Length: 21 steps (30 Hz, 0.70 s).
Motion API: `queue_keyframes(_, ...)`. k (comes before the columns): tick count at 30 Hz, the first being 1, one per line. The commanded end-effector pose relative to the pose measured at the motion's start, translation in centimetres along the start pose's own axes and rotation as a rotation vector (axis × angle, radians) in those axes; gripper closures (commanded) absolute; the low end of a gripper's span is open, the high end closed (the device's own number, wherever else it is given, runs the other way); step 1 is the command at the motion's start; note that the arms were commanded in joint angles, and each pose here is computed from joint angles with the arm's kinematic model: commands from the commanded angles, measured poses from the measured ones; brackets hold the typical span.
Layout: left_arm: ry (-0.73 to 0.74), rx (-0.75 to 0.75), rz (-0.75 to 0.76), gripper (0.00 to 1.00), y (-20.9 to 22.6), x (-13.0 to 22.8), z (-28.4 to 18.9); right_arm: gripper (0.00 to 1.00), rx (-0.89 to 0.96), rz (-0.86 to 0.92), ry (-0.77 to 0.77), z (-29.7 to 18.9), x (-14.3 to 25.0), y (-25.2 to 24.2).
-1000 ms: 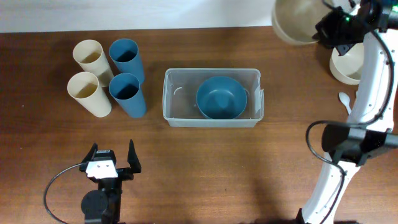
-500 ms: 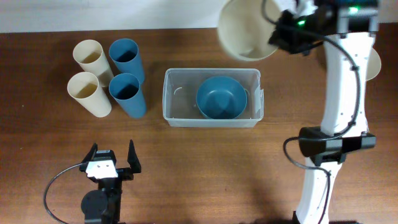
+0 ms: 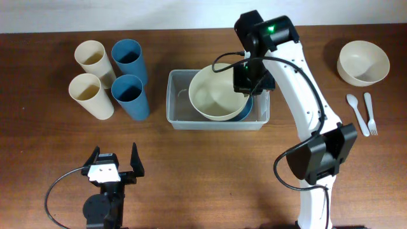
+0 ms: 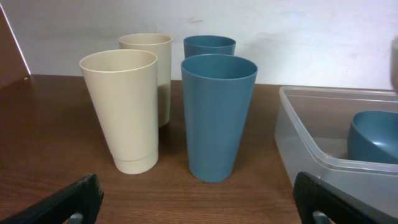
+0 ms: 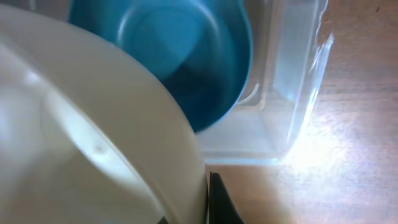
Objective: Pack container
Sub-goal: 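Carry the beige bowl and stack it into the blue bowl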
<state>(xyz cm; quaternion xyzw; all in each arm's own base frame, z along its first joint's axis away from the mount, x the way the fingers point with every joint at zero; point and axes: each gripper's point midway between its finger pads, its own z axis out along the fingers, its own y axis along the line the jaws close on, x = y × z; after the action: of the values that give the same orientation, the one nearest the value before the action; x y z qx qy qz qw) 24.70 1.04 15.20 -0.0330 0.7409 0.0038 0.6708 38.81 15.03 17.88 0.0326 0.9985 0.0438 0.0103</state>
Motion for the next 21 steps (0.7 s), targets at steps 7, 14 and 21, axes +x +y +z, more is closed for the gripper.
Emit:
queue_keyframes(7, 0.009, 0.016, 0.009, 0.0, -0.3, 0.2, 0.0, 0.96, -0.023, 0.036, -0.044, 1.6, -1.8, -1.5)
queue_keyframes(14, 0.009, 0.017, 0.009, 0.0, -0.3, 0.2, 0.0, 0.96, -0.044, 0.064, -0.044, 3.5, -2.7, -2.3)
queue_keyframes(21, 0.009, 0.017, 0.009, 0.0, -0.3, 0.2, 0.0, 0.94, -0.07, 0.07, -0.048, 4.2, -3.1, -2.1)
